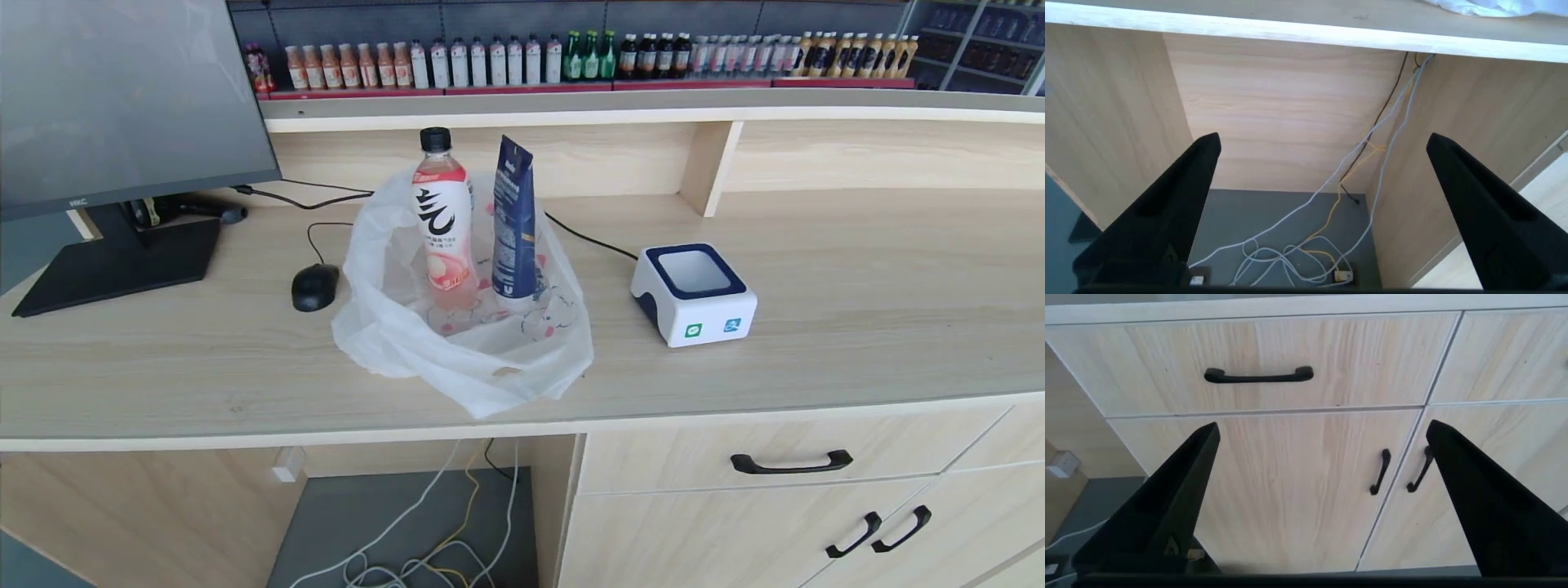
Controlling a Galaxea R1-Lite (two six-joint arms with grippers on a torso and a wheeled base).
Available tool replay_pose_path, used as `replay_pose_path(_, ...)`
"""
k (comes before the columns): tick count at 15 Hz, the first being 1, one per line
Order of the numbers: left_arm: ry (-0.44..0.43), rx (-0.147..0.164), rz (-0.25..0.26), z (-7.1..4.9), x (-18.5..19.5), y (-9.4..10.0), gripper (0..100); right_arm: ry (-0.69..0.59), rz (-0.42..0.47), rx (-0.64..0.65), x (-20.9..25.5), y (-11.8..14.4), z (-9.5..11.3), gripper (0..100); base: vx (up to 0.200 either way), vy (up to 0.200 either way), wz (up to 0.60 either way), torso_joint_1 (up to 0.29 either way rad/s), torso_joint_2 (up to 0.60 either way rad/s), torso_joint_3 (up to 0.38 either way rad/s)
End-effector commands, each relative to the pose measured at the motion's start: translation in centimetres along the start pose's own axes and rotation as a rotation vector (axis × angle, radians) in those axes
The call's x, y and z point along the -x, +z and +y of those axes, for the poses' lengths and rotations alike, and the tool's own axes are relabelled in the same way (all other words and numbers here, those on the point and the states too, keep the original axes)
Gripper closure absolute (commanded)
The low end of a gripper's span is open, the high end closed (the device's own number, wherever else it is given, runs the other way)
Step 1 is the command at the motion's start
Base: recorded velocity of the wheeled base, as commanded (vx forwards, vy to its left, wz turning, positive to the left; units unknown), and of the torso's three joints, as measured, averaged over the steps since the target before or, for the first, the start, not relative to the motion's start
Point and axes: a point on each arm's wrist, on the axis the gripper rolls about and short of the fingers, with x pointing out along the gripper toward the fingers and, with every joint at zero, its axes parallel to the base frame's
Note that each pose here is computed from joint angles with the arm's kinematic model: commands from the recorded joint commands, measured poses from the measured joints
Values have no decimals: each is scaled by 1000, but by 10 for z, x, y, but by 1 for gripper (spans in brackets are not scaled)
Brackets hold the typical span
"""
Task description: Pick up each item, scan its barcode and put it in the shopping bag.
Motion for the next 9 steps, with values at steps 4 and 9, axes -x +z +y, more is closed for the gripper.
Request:
replay_pose_path(4,0,3,0,0,0,0,0,0,1,2,0,0,0,0,0,-200,0,-1,2,2)
replay_pose_path(9,0,4,0,0,0,0,0,0,1,3,0,0,0,0,0,-200,0,2,2,2)
